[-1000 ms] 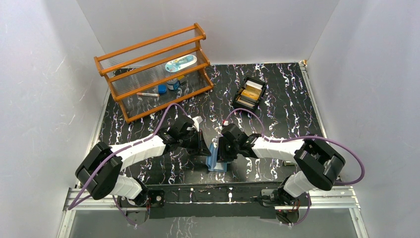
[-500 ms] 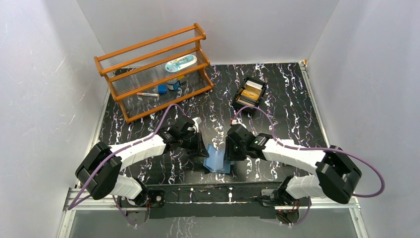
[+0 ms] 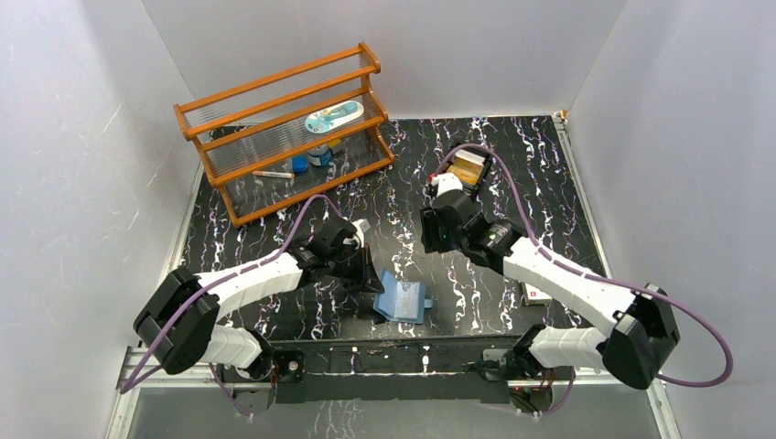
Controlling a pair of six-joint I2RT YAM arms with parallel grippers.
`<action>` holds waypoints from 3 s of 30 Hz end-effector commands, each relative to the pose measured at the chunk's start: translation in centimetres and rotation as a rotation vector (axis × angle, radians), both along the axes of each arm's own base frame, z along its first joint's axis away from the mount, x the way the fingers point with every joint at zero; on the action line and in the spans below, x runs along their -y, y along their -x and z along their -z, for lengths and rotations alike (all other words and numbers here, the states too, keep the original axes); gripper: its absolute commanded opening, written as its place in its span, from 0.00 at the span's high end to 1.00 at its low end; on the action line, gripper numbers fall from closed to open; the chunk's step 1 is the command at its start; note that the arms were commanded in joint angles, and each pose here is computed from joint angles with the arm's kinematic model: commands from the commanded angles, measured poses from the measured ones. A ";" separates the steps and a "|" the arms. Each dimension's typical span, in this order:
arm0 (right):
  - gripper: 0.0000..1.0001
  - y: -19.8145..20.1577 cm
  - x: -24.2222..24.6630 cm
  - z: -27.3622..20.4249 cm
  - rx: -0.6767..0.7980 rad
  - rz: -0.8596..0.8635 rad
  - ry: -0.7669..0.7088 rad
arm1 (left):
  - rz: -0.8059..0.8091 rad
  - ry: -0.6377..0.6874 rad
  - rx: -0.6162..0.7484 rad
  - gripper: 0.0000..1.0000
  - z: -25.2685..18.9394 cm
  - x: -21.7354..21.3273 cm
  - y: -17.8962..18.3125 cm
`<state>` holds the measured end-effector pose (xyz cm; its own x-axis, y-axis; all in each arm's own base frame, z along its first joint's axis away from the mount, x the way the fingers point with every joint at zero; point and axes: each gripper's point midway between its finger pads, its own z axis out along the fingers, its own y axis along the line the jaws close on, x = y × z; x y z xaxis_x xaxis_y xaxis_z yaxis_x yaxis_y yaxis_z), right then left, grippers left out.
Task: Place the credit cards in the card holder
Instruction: Insert the credit card into the card holder, then pick up the credit card from the storage box.
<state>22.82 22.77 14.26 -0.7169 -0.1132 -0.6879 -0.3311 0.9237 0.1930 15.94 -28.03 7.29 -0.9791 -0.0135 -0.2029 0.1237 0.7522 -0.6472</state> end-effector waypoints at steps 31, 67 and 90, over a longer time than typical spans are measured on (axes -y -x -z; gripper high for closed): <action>0.36 -28.7 11.7 2.0 0.251 -0.186 0.788 | 0.062 0.189 0.035 1.00 -1.8 0.5 2.4; 0.62 -33.2 12.9 2.6 0.309 -0.243 0.971 | 0.032 0.175 0.010 1.00 -1.1 0.0 2.7; 0.78 -33.4 13.2 2.0 0.348 -0.221 0.999 | 0.036 0.164 -0.004 1.00 -0.5 0.1 2.7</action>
<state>55.21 9.65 8.63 -0.4251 -0.8492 -0.3133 -0.4870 0.5063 -0.7116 13.48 -27.67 7.27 -0.9790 -0.0288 -0.2020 0.1353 0.6493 -0.7484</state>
